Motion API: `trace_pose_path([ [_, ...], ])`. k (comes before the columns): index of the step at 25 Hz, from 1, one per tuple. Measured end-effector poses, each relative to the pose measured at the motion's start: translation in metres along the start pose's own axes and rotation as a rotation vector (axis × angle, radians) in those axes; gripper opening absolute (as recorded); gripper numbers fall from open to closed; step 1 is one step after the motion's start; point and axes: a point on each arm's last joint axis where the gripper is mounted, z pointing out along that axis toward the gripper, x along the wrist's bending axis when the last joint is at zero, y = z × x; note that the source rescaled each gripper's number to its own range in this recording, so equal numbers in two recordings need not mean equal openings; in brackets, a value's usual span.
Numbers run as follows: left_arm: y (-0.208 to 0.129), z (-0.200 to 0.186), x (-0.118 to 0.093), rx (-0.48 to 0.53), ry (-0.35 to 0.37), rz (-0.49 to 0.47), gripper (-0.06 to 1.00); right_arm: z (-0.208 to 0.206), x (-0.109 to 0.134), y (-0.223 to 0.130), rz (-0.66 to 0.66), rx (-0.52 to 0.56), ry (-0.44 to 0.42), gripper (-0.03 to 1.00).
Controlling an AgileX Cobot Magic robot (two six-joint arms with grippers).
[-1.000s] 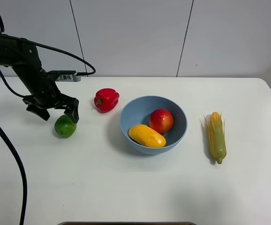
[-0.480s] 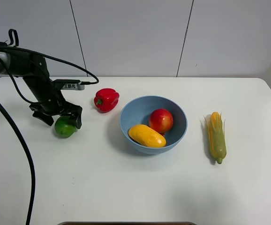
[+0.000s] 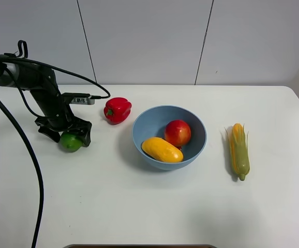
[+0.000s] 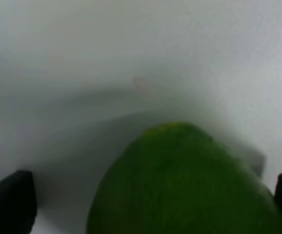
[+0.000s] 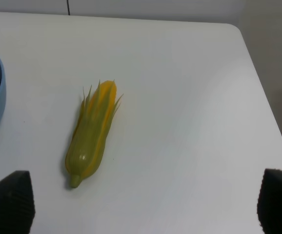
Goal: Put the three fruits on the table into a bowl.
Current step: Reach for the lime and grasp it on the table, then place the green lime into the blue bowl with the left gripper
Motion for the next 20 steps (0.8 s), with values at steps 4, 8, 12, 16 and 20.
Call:
trace_pose_path([
  [4,-0.0002,0.0008,0.0004,0.002,0.004,0.002,0.63,0.0,0.0,0.0,0.0,0.0,0.0,0.78],
  [8,-0.0005,0.0015,0.0005,0.006,0.005,0.001,0.46,0.0,0.0,0.0,0.0,0.0,0.0,0.78],
  [12,-0.0008,0.0017,0.0005,0.012,0.004,0.0,0.22,0.0,0.0,0.0,0.0,0.0,0.0,0.78],
  [16,-0.0018,0.0015,0.0002,0.025,0.001,-0.002,0.0,0.0,0.0,0.0,0.0,0.0,0.0,0.78],
  [20,-0.0022,0.0015,0.0001,0.03,0.0,-0.003,0.0,0.0,0.0,0.0,0.0,0.0,0.0,0.78],
])
